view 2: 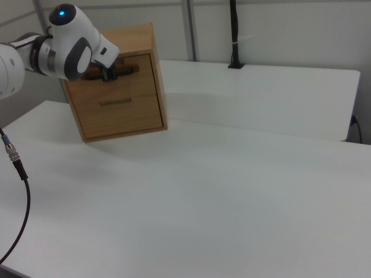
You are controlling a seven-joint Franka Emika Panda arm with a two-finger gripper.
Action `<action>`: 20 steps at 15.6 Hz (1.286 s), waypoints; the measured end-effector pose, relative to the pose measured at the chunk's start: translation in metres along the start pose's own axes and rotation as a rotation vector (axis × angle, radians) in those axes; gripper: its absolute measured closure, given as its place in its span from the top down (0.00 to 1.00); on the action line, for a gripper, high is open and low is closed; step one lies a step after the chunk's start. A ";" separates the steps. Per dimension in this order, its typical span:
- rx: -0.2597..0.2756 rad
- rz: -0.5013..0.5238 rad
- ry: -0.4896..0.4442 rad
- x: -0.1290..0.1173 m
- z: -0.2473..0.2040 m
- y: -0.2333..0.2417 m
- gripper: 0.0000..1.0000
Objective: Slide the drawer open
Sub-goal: 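Lower the open gripper onto the black bar handle and close on it, then pull the handle away from the cabinet, sliding the drawer out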
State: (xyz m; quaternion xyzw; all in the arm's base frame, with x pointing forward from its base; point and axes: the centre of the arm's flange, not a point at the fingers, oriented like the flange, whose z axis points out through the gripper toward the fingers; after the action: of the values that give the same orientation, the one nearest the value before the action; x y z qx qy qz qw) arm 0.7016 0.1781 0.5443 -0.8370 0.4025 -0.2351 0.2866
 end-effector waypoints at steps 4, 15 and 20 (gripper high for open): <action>0.002 0.008 -0.011 -0.006 0.010 -0.004 0.45; -0.004 0.033 -0.021 -0.010 0.024 -0.003 0.15; -0.036 0.024 -0.026 -0.008 0.017 0.001 0.15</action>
State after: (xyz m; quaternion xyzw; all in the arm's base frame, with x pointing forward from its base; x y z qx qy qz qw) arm 0.7070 0.1883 0.5301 -0.8401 0.4132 -0.2134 0.2794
